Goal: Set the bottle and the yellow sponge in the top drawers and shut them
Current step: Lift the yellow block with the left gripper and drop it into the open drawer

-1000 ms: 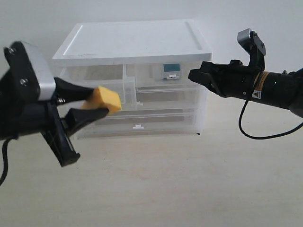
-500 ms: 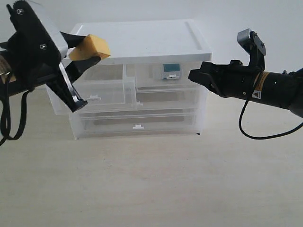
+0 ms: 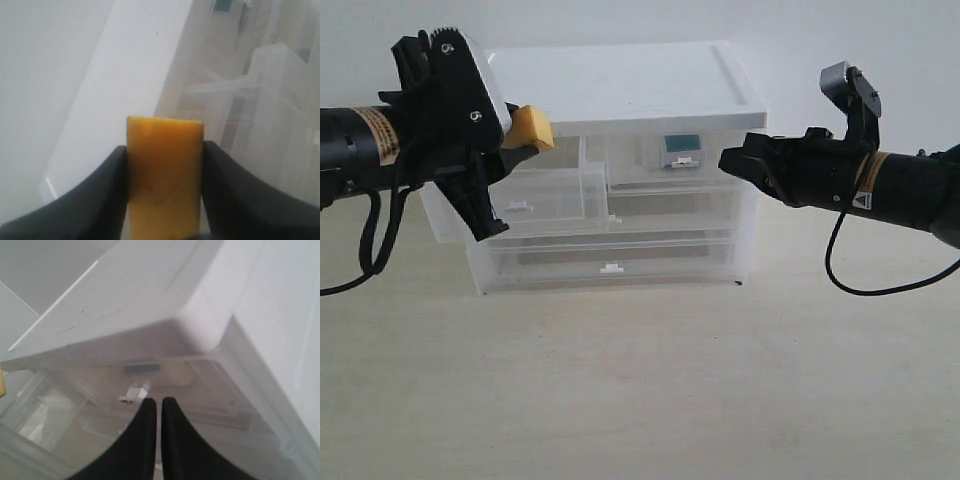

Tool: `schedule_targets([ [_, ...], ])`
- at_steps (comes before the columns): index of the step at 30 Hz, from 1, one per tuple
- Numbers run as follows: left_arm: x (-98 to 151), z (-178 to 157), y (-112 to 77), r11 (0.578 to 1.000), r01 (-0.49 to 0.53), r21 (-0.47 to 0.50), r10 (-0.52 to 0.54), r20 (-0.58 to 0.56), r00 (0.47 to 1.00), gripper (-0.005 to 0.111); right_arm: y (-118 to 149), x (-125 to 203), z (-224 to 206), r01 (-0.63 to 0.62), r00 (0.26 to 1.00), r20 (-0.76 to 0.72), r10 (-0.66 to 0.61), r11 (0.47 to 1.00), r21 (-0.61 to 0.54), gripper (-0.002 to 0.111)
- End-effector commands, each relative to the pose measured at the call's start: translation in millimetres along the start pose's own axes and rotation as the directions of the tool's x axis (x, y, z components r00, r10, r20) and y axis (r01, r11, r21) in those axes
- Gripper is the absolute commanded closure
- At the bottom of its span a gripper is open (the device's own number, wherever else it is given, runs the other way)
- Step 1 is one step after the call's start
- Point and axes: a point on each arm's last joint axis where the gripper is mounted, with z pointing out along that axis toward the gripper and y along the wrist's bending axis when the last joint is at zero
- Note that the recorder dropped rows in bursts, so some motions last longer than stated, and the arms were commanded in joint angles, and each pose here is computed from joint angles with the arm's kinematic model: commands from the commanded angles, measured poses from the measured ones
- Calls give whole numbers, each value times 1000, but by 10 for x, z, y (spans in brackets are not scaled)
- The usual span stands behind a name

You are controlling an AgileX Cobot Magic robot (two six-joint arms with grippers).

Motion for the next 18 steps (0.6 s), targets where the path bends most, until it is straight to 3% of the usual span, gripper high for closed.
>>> schedule_targets([
  [1,-21,-4,22,999,46,-7,-46,4,999,103,1,-6,5,14,1000,0,-14,1000,-2,108],
  [5,-23,-4,23,994,108,-7,-108,6,994,102,1,-6,5,14,1000,0,-14,1000,-2,108],
  [7,-19,-5,18,993,114,-6,-114,5,993,94,1,-6,5,14,1000,0,-14,1000,-2,108],
  [10,-31,-5,24,989,148,-10,-148,18,989,51,1,-6,5,14,1000,0,-14,1000,-2,108],
  [11,-31,-5,24,989,148,-10,-148,18,989,47,1,-6,5,14,1000,0,-14,1000,-2,108],
  [16,-51,-6,34,989,148,-18,-148,42,988,51,1,-6,5,14,1000,0,-14,1000,-2,108],
  [18,-69,-8,60,980,197,-39,-194,68,979,54,1,-6,5,14,1000,0,-14,1000,-2,108],
])
